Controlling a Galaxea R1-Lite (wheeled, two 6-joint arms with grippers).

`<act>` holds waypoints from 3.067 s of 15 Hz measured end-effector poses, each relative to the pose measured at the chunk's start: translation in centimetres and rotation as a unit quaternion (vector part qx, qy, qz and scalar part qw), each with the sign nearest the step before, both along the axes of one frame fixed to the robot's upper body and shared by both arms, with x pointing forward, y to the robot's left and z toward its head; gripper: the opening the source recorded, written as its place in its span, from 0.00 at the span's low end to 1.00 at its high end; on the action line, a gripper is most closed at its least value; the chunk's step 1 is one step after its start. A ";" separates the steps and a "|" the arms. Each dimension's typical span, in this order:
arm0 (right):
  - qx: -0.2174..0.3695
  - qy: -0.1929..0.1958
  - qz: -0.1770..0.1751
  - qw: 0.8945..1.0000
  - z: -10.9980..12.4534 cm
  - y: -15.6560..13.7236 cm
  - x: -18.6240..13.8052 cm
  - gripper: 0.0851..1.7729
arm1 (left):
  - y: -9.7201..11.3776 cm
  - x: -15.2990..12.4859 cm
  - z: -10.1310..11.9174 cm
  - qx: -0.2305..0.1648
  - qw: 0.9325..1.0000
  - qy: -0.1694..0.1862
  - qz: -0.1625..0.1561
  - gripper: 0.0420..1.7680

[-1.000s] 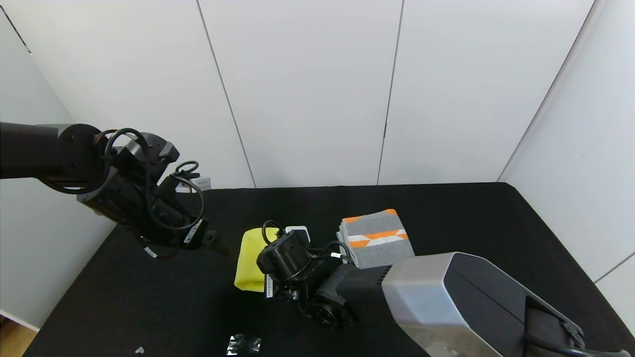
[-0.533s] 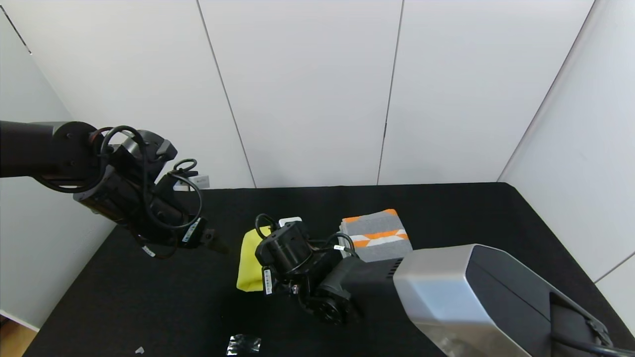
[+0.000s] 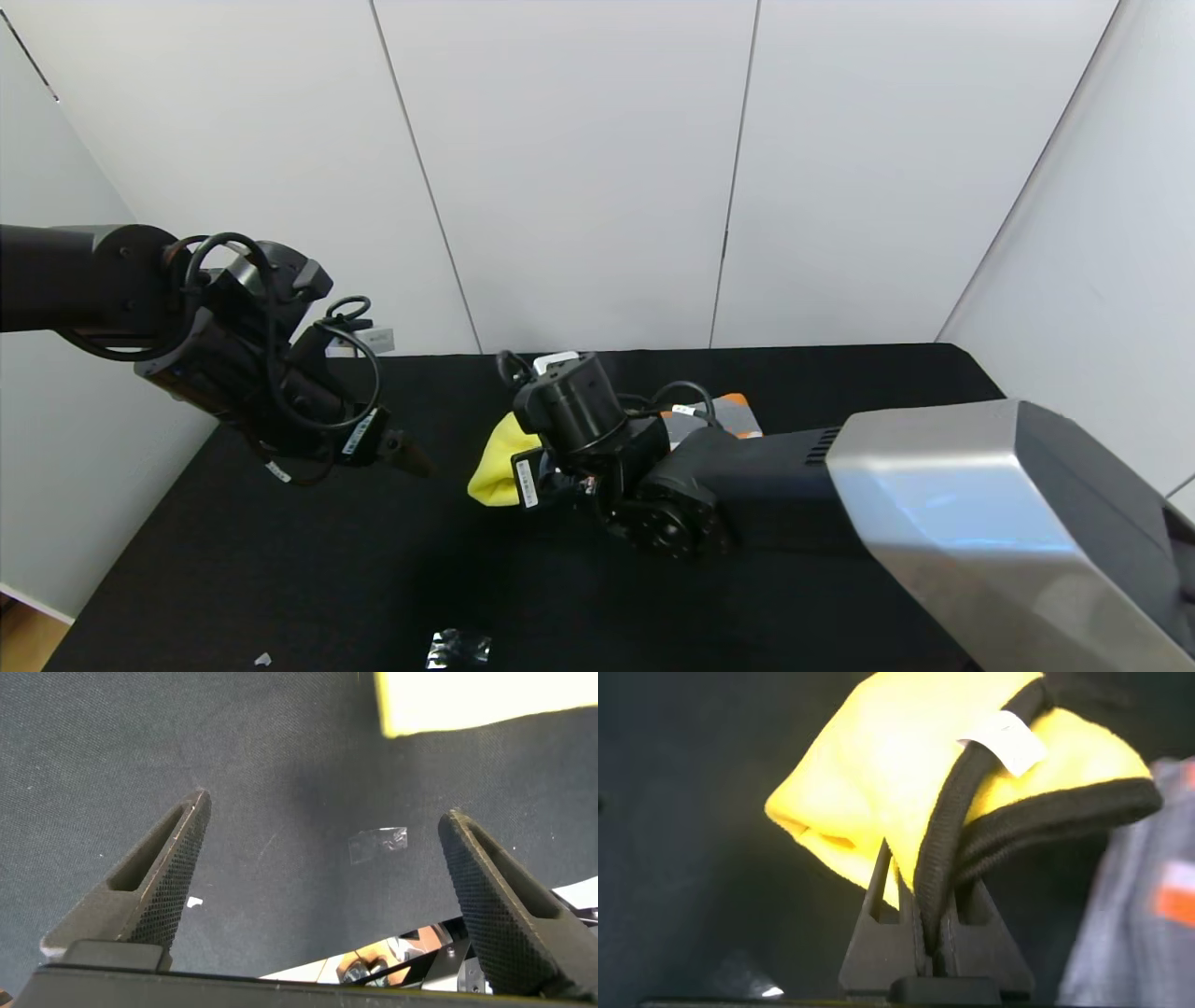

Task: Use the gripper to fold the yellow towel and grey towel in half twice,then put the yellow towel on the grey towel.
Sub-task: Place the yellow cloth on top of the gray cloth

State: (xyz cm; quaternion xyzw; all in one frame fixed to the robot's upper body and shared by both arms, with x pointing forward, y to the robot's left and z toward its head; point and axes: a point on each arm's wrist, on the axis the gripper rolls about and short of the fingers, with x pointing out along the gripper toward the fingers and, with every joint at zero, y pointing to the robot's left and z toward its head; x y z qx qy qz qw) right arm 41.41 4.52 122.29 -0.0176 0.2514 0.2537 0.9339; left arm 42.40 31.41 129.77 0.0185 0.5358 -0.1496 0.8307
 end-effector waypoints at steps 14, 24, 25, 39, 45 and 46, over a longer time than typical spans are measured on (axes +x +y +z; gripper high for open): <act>-0.067 -0.068 0.021 0.995 5.8 -9.6 4.1 0.06 | -1.0 -1.0 0.0 0.000 1.000 0.005 -0.017 0.97; -0.089 -0.079 0.087 0.989 5.0 -18.3 3.7 0.06 | -1.5 -1.3 0.0 0.000 1.000 0.005 -0.025 0.97; -0.085 -0.084 0.094 0.988 4.5 -18.8 3.6 0.06 | -1.6 -1.3 0.1 0.000 1.000 0.004 -0.026 0.97; -0.115 -0.003 0.121 0.986 -1.5 -21.0 0.4 0.06 | -1.5 -1.9 -0.2 -0.001 1.000 0.012 -0.026 0.97; -0.120 0.012 0.123 0.985 -2.4 -21.0 0.1 0.52 | -1.5 -2.1 -0.5 -0.001 1.000 0.017 -0.026 0.97; -0.120 0.013 0.122 0.985 -2.3 -21.0 0.0 0.57 | -1.5 -2.1 -0.5 -0.001 1.000 0.018 -0.026 0.97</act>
